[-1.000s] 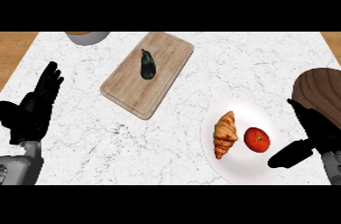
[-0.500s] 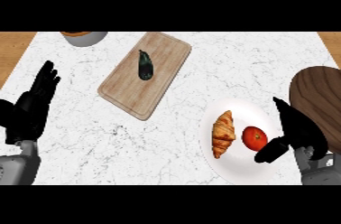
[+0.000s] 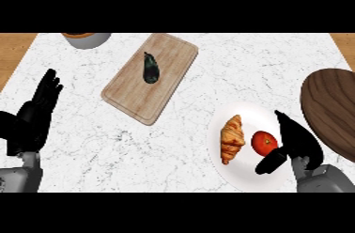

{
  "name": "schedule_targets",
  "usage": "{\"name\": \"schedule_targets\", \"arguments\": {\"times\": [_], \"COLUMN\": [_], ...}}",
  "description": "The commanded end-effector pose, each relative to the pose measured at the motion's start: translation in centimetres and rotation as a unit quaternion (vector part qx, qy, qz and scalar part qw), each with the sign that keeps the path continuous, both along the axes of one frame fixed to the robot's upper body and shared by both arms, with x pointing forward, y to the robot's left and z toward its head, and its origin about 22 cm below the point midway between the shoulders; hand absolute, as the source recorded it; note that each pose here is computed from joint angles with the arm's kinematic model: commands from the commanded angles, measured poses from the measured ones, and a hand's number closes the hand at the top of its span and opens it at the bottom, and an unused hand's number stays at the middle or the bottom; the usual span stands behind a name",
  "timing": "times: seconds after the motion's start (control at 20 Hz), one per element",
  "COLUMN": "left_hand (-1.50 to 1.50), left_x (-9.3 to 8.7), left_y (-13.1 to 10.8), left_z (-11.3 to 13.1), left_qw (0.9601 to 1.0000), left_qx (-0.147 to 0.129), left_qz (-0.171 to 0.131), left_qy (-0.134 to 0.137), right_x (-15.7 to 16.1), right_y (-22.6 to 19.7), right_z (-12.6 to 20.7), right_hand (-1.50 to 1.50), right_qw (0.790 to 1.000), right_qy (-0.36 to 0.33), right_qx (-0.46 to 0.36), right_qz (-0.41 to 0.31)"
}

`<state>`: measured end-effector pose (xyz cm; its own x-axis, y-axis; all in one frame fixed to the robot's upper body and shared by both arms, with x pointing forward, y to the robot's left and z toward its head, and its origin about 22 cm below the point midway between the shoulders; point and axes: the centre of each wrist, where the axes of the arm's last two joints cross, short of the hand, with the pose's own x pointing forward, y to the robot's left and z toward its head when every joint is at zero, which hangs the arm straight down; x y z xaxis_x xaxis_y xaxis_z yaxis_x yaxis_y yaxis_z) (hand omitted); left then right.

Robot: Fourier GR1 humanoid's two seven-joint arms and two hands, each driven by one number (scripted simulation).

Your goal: Pick the tomato from the plate and place it in the bowl

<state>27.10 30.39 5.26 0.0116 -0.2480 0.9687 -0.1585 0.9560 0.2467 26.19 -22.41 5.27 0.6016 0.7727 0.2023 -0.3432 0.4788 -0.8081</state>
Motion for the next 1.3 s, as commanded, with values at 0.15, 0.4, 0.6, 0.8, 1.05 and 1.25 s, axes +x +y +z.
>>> {"name": "schedule_targets", "arguments": {"times": [0.15, 0.4, 0.6, 0.8, 1.05, 1.25], "left_hand": [0.0, 0.0, 0.0, 0.0, 0.0, 0.0], "left_x": [0.3, 1.2, 0.2, 0.3, 0.8, 0.6], "left_y": [0.3, 1.3, 0.7, 0.7, 1.2, -0.1], "left_z": [2.2, -0.3, 0.8, 1.0, 2.1, 0.3], "left_qw": [0.9999, 0.9999, 1.0, 1.0, 1.0, 1.0], "left_qx": [-0.007, 0.003, -0.007, -0.003, 0.001, 0.008], "left_qz": [-0.006, 0.008, -0.002, -0.006, 0.0, 0.003], "left_qy": [-0.004, -0.008, 0.002, 0.005, 0.0, -0.001], "right_x": [0.1, 0.6, 2.1, 2.9, 2.4, 0.7], "right_y": [2.4, 0.4, 0.7, -1.6, 0.8, -0.5], "right_z": [-0.5, -2.2, -4.4, -5.3, -5.3, -6.2], "right_hand": [-1.5, -1.5, 1.5, 1.5, 1.5, 1.5], "right_qw": [0.998, 0.998, 0.998, 0.999, 1.0, 0.996], "right_qy": [0.023, 0.036, 0.043, 0.022, 0.002, -0.021], "right_qx": [-0.027, -0.025, 0.028, 0.023, 0.013, -0.006], "right_qz": [-0.049, -0.042, -0.034, -0.009, -0.009, 0.081]}}
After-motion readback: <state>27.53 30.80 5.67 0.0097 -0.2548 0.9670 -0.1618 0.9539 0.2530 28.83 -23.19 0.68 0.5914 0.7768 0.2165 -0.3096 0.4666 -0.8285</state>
